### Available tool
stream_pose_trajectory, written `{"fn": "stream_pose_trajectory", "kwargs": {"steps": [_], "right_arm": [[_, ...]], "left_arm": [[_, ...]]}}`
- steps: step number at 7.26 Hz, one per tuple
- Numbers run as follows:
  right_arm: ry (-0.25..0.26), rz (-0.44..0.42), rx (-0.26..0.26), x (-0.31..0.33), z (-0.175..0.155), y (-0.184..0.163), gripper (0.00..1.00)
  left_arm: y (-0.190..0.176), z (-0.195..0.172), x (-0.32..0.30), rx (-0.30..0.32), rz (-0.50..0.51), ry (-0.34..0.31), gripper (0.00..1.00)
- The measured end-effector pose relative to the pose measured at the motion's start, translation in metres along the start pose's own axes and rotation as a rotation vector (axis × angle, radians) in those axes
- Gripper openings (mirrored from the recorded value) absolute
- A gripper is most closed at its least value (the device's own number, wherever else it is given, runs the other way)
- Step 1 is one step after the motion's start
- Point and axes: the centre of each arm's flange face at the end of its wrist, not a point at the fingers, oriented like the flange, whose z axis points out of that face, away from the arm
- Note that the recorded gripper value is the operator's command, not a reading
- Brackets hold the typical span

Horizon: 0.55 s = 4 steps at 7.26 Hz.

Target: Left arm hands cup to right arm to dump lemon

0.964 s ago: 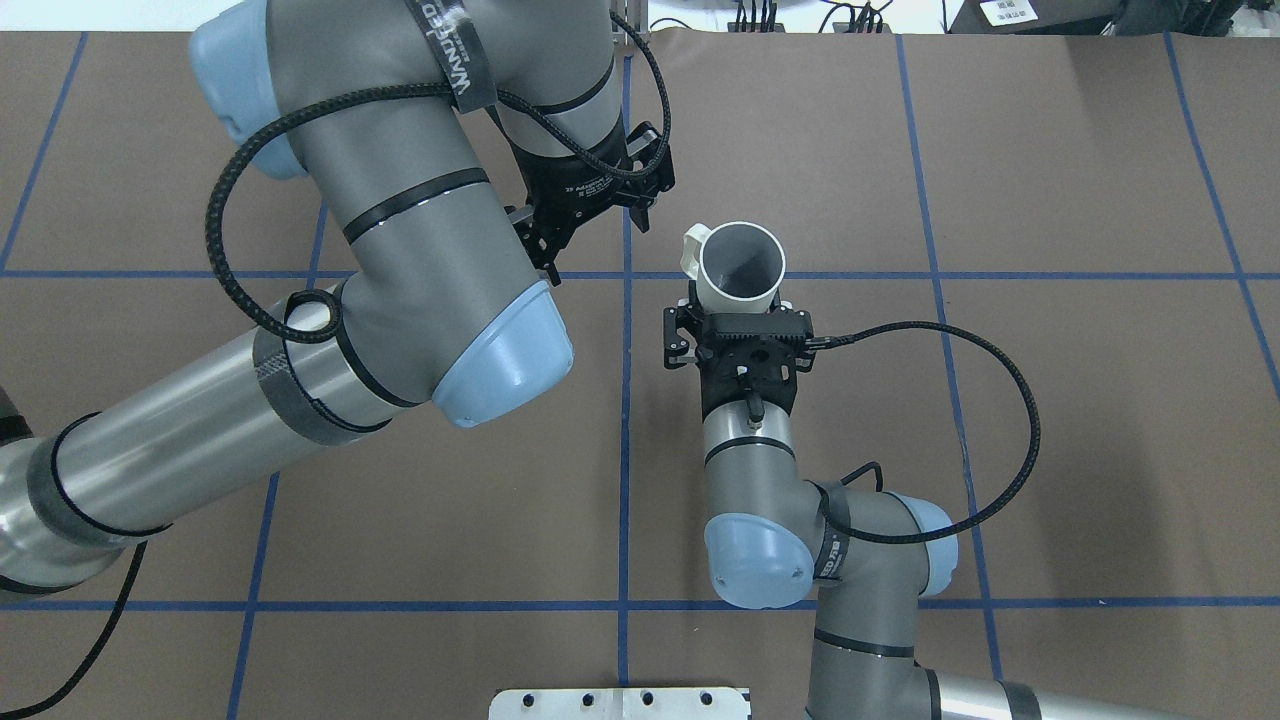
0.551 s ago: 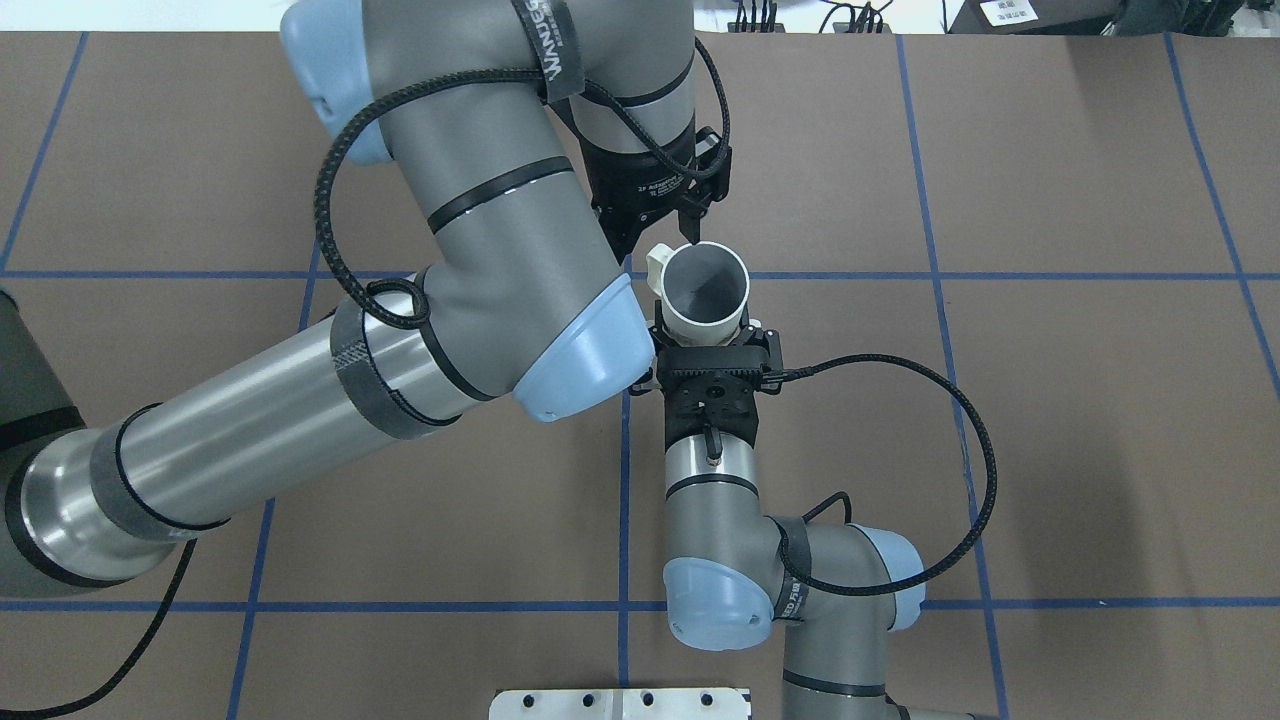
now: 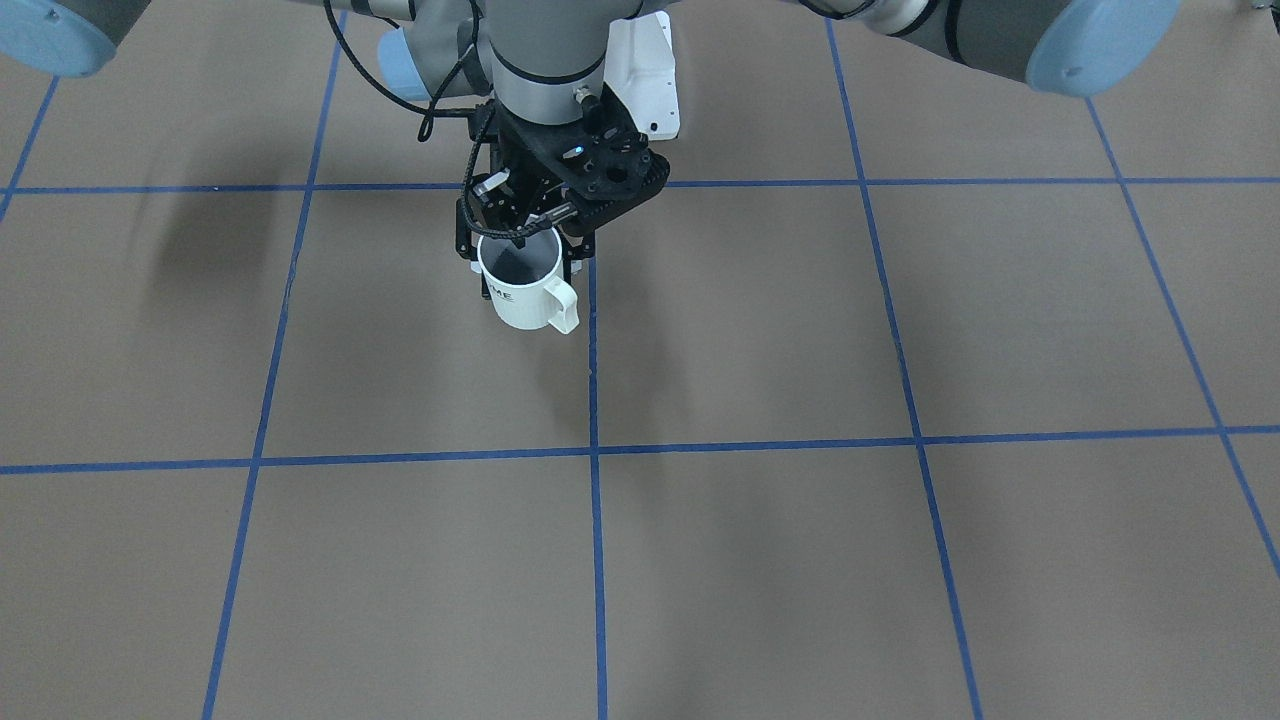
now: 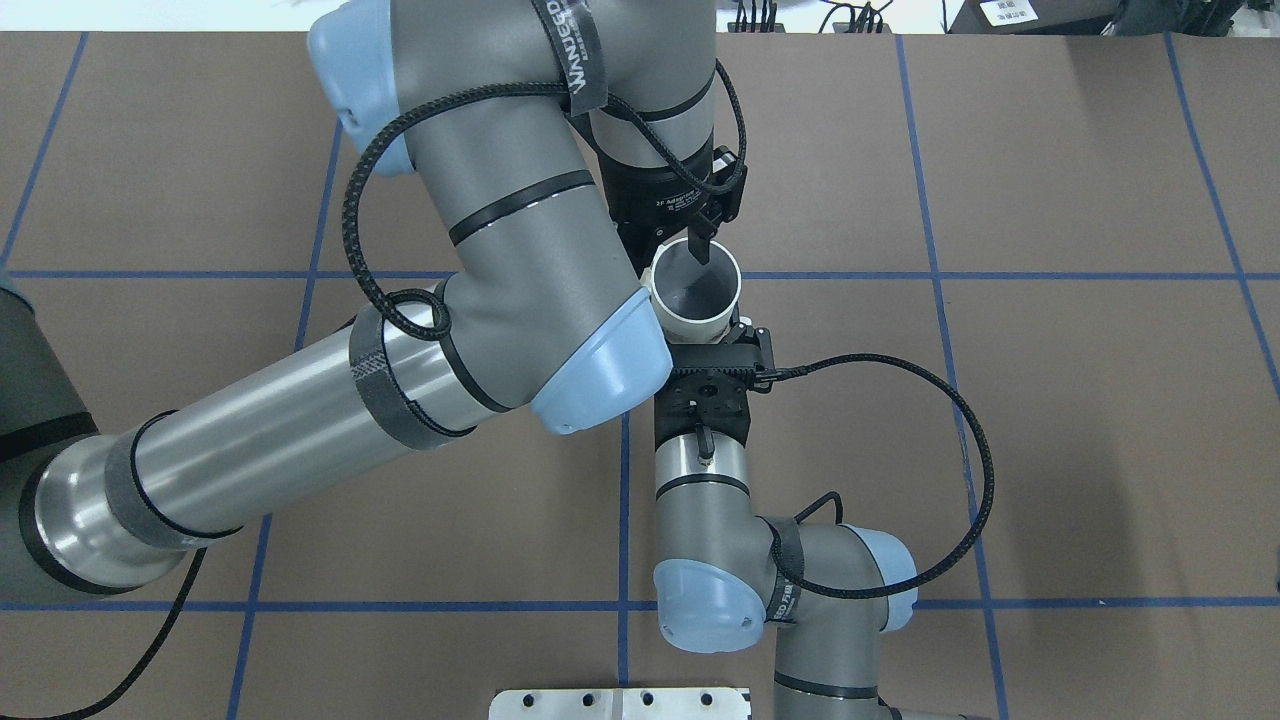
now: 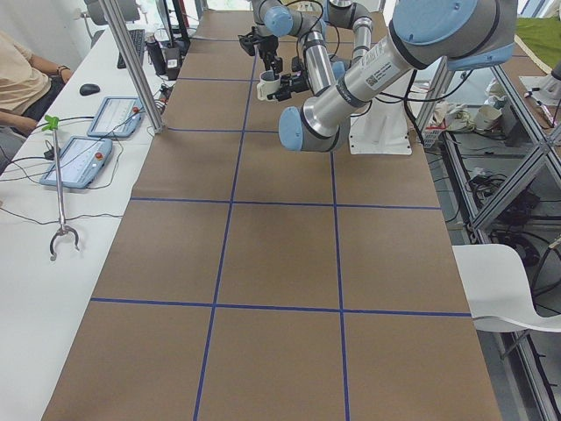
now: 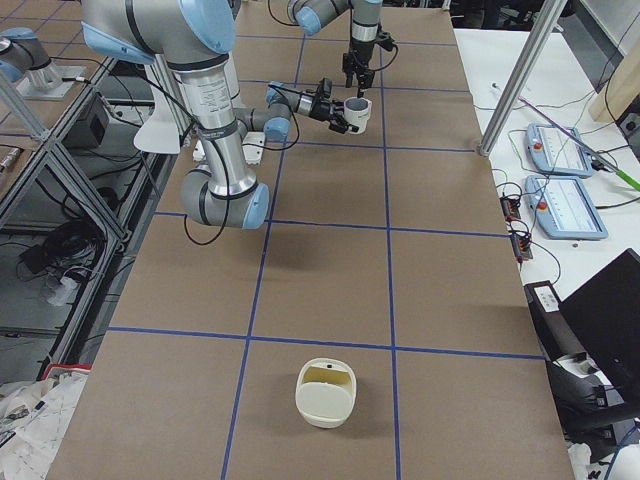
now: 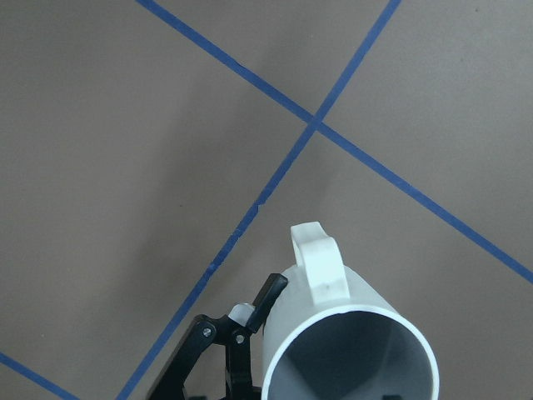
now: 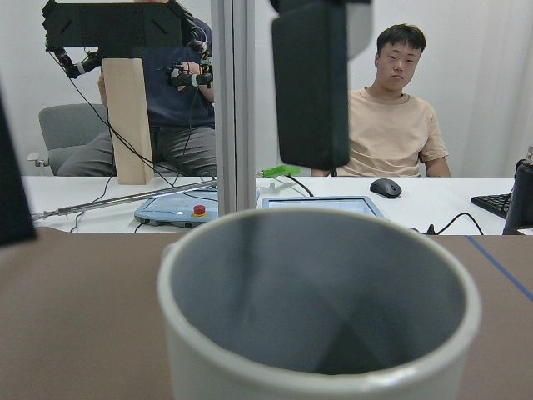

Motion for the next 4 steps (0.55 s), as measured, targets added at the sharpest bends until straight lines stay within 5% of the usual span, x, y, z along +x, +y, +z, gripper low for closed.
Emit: {"fn": "stream_pose_trajectory", "kwargs": {"steps": [4], "right_arm": [[-0.004,0.013,0.003,0.0001,-0.0011,-0.0076,0.25]], "left_arm": [[0.0078,0.0102,-0.0016,-0.008,0.009,-0.013,0.49]]}}
